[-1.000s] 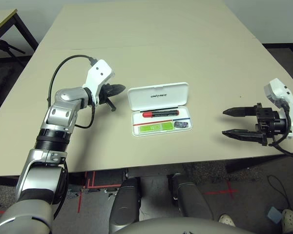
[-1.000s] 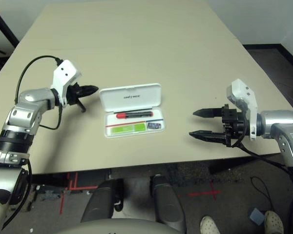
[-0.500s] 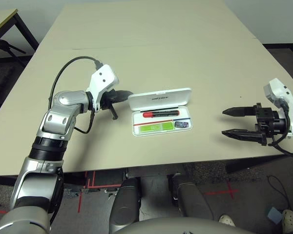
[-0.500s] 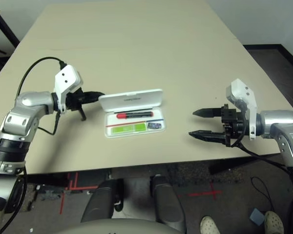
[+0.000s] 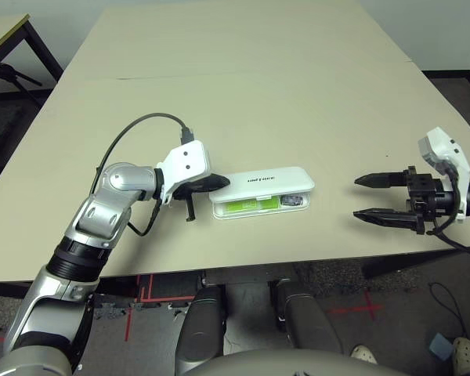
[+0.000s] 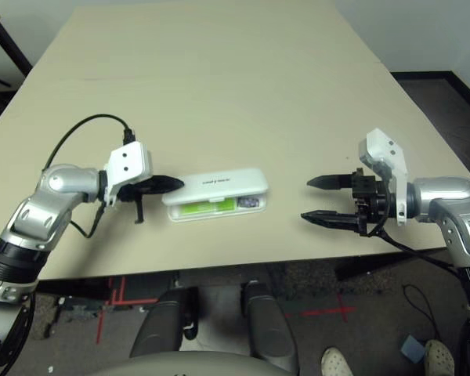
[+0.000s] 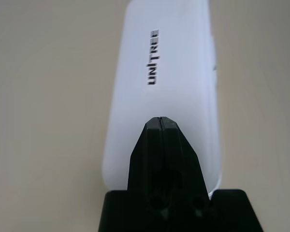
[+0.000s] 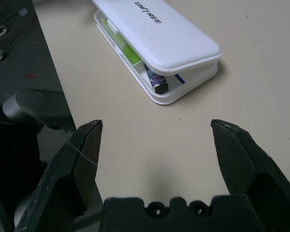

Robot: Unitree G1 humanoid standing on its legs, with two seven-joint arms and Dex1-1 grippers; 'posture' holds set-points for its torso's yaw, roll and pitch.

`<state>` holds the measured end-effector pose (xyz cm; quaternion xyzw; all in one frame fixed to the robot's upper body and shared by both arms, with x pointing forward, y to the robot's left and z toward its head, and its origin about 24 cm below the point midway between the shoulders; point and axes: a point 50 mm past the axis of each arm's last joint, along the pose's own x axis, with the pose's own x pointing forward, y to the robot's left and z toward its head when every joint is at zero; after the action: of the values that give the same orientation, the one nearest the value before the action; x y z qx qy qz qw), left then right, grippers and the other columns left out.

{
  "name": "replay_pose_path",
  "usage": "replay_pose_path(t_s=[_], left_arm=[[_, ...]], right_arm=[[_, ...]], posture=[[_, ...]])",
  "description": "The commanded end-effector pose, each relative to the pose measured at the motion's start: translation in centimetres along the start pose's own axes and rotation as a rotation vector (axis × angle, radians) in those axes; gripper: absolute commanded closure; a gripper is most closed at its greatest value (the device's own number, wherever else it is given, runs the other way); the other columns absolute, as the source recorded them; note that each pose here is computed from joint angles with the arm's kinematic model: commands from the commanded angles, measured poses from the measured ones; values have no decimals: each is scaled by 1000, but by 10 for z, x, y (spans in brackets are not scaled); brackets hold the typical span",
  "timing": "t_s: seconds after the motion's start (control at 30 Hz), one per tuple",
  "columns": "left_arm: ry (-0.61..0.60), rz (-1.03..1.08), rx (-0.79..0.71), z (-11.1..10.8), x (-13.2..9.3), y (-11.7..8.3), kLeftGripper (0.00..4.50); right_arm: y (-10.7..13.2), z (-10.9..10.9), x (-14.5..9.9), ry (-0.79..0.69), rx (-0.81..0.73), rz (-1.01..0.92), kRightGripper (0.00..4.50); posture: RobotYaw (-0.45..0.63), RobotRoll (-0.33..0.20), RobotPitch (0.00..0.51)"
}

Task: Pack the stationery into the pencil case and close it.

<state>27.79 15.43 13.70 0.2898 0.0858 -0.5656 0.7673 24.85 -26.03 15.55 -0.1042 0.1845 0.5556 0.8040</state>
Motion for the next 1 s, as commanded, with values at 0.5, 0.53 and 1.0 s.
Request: replay_pose_path(t_s=[0.5,0.53,1.0], left_arm=[[97,-37,1,-16,16,-15,4454],[111,-38,-5,-17,16,-15,4454],[70,-75,-24,-15,18,-30,4454]], right_arm=[[-2,-3,6,18,-16,-4,0],[-2,-3,7,17,-16,-5,0],[-6,-4,14,-6,-38,-33,0]], posture=[[-54,0,153],[-54,0,153],[-55,0,155]])
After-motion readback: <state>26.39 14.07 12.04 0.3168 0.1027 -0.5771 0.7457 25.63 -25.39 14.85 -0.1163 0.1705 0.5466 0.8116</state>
